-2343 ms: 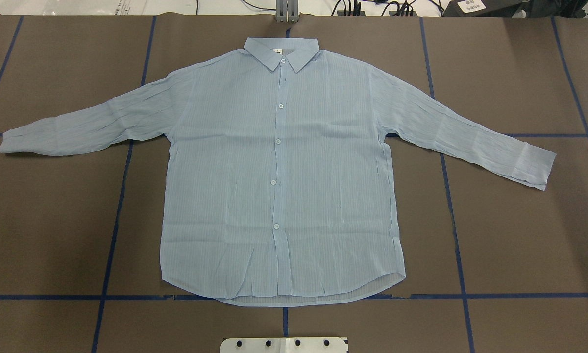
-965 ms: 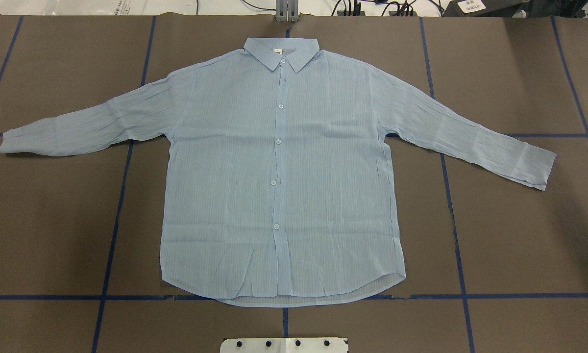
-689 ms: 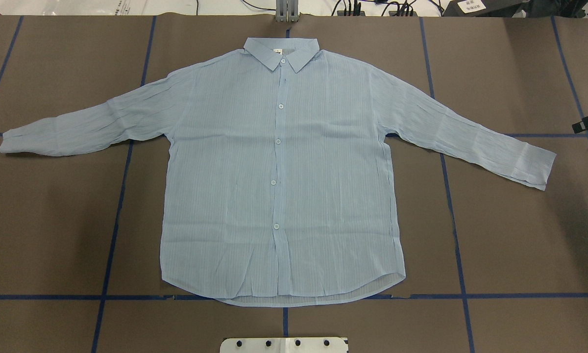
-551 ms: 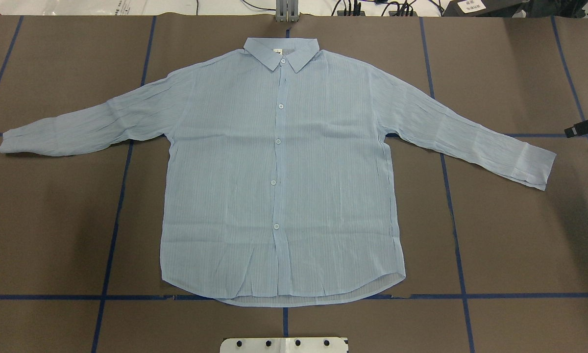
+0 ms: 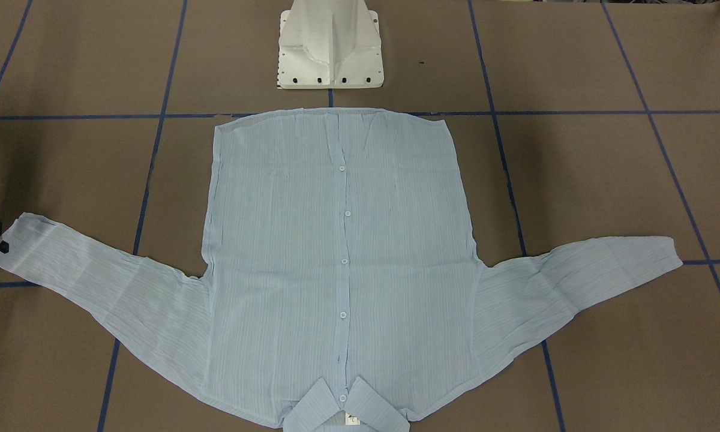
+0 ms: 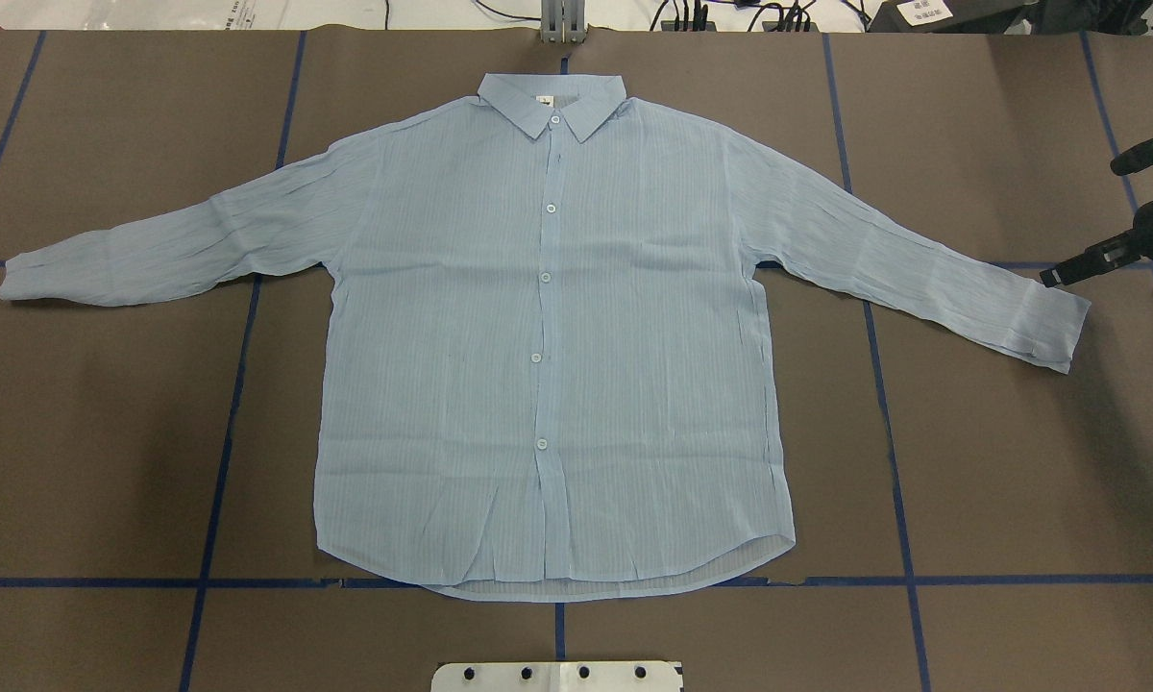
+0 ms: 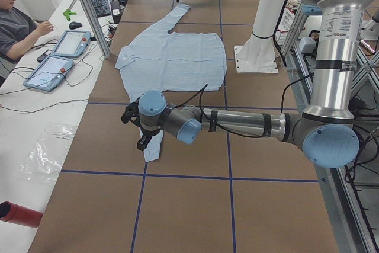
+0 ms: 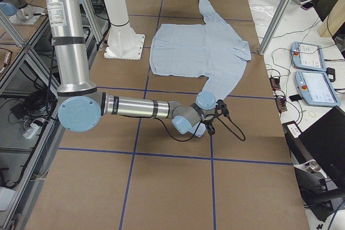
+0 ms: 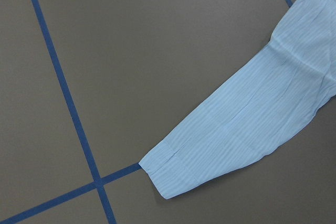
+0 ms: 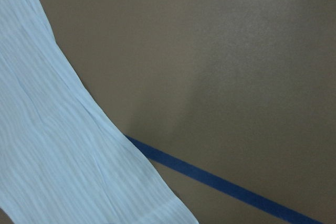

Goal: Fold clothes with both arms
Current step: 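Lower the right gripper onto the sleeve cuff nearest it and grasp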

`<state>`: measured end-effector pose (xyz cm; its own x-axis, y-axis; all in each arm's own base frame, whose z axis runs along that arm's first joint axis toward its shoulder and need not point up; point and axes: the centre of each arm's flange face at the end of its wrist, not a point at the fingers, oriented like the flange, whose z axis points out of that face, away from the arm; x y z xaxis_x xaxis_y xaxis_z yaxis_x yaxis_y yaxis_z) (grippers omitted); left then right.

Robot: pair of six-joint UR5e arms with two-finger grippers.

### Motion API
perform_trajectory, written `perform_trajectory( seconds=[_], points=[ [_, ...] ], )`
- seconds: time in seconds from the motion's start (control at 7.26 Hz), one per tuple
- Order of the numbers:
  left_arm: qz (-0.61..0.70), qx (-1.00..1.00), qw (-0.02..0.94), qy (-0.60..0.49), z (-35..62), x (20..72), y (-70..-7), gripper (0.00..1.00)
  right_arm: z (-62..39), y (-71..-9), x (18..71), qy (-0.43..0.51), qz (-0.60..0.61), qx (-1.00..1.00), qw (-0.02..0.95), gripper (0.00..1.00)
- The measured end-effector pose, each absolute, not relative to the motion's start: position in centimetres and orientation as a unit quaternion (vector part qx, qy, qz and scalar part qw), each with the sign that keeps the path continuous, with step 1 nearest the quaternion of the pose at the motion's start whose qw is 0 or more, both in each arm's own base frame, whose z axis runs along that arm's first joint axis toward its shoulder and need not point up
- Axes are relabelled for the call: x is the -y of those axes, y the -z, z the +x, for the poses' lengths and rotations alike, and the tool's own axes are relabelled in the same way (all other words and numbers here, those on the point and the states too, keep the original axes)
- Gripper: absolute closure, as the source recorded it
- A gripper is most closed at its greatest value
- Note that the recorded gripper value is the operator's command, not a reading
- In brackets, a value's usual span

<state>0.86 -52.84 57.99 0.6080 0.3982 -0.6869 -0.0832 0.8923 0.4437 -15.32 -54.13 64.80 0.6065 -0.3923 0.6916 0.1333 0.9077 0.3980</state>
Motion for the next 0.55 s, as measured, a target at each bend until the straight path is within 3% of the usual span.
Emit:
perform_trajectory(
  seconds=[0.55],
  points=[
    [0.192, -0.422, 0.875, -0.139, 0.9, 53.0, -57.8, 0.00, -15.8, -67.9, 53.6, 0.158, 0.129, 0.410, 0.889, 0.31]
  ],
)
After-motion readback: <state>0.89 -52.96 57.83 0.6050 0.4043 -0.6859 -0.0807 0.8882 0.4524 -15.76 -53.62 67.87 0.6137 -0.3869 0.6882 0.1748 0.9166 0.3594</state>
